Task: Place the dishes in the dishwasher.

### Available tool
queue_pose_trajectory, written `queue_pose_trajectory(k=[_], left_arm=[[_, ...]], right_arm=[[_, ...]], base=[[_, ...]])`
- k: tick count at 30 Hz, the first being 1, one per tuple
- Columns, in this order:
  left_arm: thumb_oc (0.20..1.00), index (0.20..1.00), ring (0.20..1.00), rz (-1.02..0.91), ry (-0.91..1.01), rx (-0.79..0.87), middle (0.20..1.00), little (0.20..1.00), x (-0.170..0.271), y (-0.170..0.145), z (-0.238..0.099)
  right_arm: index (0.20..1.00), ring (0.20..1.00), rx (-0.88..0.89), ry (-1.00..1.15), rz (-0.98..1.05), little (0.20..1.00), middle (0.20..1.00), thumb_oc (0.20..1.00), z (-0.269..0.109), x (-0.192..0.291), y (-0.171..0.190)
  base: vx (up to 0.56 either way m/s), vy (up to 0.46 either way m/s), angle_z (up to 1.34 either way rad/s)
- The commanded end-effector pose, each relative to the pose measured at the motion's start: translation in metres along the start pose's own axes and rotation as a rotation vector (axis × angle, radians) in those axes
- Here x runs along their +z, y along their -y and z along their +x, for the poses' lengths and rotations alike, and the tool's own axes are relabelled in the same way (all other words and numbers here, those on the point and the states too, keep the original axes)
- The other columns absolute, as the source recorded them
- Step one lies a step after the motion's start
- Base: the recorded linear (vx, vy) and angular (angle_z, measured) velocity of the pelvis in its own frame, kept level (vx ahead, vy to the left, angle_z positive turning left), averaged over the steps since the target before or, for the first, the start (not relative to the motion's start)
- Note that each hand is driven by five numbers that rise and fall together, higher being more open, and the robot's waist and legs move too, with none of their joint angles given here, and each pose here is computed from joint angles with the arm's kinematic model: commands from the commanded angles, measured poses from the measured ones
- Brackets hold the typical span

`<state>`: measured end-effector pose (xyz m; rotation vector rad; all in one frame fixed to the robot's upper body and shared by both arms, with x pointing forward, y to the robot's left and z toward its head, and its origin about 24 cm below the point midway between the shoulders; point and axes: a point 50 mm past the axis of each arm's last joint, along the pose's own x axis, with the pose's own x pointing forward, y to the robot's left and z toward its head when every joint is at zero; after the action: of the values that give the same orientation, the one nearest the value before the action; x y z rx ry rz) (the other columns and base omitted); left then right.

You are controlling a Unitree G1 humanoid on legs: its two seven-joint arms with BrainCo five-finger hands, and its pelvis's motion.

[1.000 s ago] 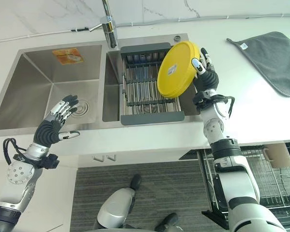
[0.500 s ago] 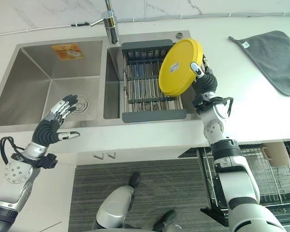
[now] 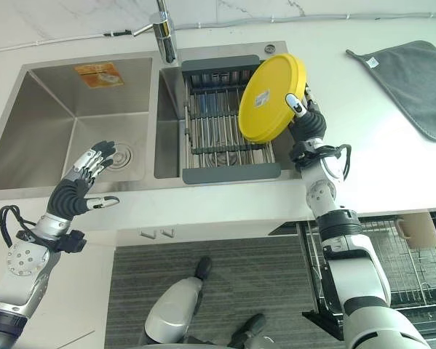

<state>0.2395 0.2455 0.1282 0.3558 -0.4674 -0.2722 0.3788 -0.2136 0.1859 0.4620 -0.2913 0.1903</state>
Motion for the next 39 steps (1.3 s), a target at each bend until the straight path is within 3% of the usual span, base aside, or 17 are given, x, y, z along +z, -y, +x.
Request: queue_pose_trajectory(k=[1,24,39], left_arm=[[1.0,1.0,1.0,-0.078,0.081,0.04,1.0,1.0,0.012,-0.008,0.0],[1.0,1.0,1.0,-0.231,0.102,0.069,1.0,1.0,0.013,-0.005,0.001],[1.0,1.0,1.0,-0.211,0.085,0.074,1.0,1.0,0.012,0.0,-0.002]], right_arm=[[1.0,1.0,0.078,0.054,-0.105,1.0,1.0,1.0,0.005,0.024,-0.011],[1.0,1.0,0.011,0.078,-0.244,1.0,1.0,1.0,0.017,0.051,-0.03],[1.0,1.0,0.115,0.091,-0.331,1.0,1.0,1.0,0.014,0.047,-0.062]], base=[[0.0,0.0,0.0],[0.0,0.009,0.01],[0.0,0.0,0.0]])
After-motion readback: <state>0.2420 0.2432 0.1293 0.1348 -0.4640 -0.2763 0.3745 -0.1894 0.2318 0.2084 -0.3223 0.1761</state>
